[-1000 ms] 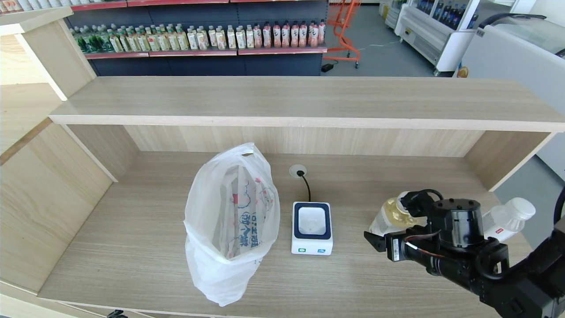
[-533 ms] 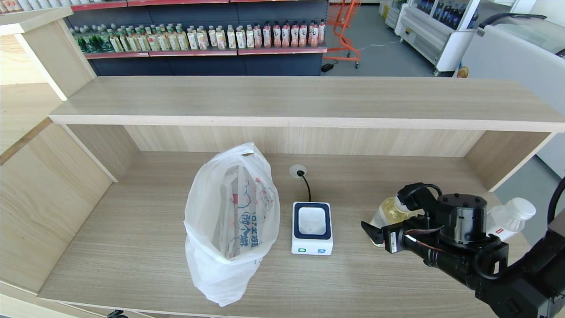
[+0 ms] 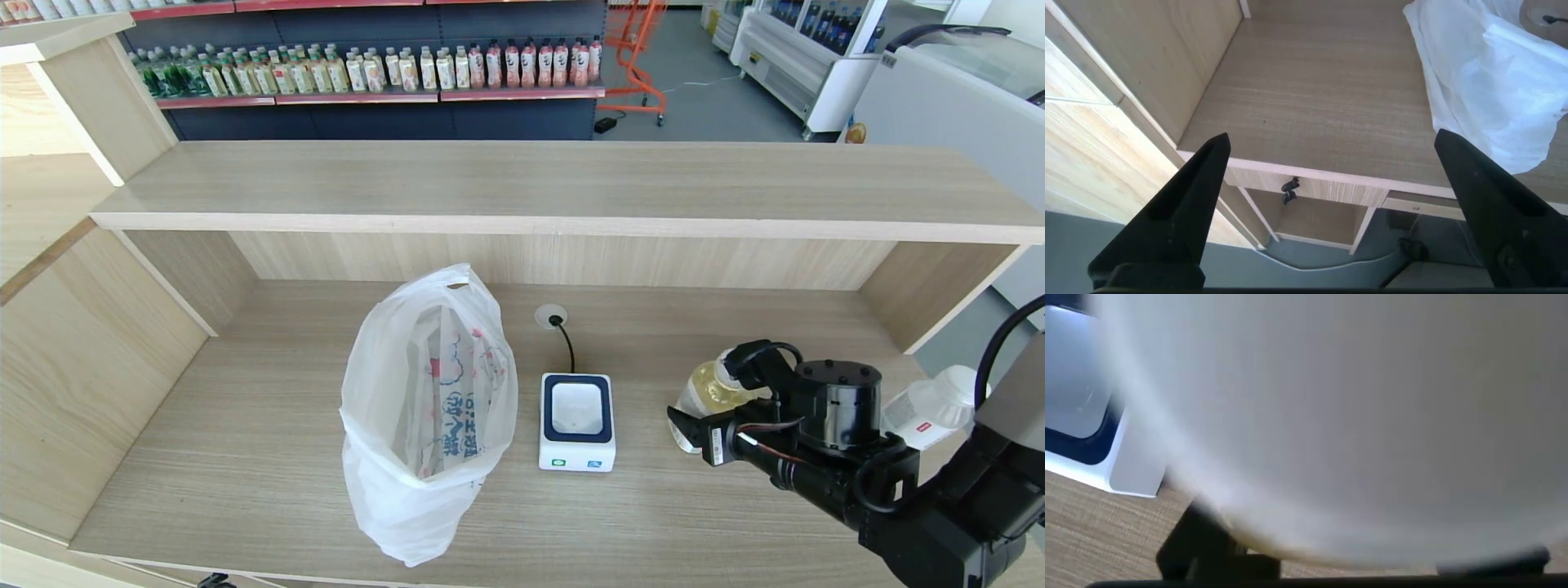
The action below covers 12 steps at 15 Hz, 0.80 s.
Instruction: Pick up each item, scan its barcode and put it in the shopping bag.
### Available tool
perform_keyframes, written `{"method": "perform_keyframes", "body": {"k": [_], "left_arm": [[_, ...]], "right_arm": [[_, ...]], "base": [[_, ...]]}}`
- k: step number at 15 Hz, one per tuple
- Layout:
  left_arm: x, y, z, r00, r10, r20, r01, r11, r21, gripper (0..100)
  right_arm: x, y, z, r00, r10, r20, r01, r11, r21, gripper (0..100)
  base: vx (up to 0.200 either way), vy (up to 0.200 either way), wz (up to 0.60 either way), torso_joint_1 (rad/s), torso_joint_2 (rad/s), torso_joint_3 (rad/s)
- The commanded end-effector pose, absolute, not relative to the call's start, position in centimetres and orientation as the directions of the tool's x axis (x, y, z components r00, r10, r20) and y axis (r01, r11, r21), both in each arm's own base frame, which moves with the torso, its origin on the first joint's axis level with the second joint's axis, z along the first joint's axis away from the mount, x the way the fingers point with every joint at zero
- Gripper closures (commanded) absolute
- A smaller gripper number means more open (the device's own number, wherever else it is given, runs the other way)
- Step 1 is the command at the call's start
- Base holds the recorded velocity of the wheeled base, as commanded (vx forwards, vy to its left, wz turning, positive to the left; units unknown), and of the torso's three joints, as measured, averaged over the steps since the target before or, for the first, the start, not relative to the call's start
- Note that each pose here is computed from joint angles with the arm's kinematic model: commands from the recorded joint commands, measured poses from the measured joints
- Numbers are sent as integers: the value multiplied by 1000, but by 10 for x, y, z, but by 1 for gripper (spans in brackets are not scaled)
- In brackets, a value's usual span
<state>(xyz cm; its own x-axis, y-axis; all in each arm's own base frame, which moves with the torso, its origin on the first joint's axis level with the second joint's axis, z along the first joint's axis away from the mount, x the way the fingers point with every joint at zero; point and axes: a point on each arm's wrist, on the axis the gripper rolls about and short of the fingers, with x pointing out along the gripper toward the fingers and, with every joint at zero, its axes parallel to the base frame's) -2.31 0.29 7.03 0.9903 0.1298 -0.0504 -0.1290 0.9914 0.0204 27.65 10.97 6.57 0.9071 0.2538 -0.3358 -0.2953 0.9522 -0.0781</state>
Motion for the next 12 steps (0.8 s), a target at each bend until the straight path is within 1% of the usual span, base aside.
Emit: {"method": "perform_keyframes", "body": {"k": [1,4,7,9,10,11,12], "left_arm": [[-23,3,70,990,130,-50,-129,991,20,0],[-23,3,70,990,130,-52,-129,991,21,0],[-23,3,70,990,130,-50,-129,991,20,0],[-23,3,70,990,130,-52,-129,991,21,0],[-23,3,70,990,130,-50,-129,991,20,0],[-23,3,70,990,130,-50,-129,991,20,0],[-23,3,70,990,130,-52,-129,991,21,0]], "right_arm": [[286,111,66,915,250,-318,-290,953,-85,100],[298,115,72,927,252,-277,-297,945,-134,100],[296,115,69,924,248,-290,-309,932,-188,100],[293,112,75,934,253,-252,-305,932,-194,100],[292,111,83,940,259,-224,-300,937,-177,100],[285,108,111,935,318,-156,-335,938,-95,100],[271,99,136,910,384,-153,-392,920,-21,100]], "base": [[0,0,0,0,0,0],[0,0,0,0,0,0],[0,0,0,0,0,0],[0,0,0,0,0,0],[0,0,0,0,0,0],[0,0,0,0,0,0],[0,0,0,0,0,0]]}}
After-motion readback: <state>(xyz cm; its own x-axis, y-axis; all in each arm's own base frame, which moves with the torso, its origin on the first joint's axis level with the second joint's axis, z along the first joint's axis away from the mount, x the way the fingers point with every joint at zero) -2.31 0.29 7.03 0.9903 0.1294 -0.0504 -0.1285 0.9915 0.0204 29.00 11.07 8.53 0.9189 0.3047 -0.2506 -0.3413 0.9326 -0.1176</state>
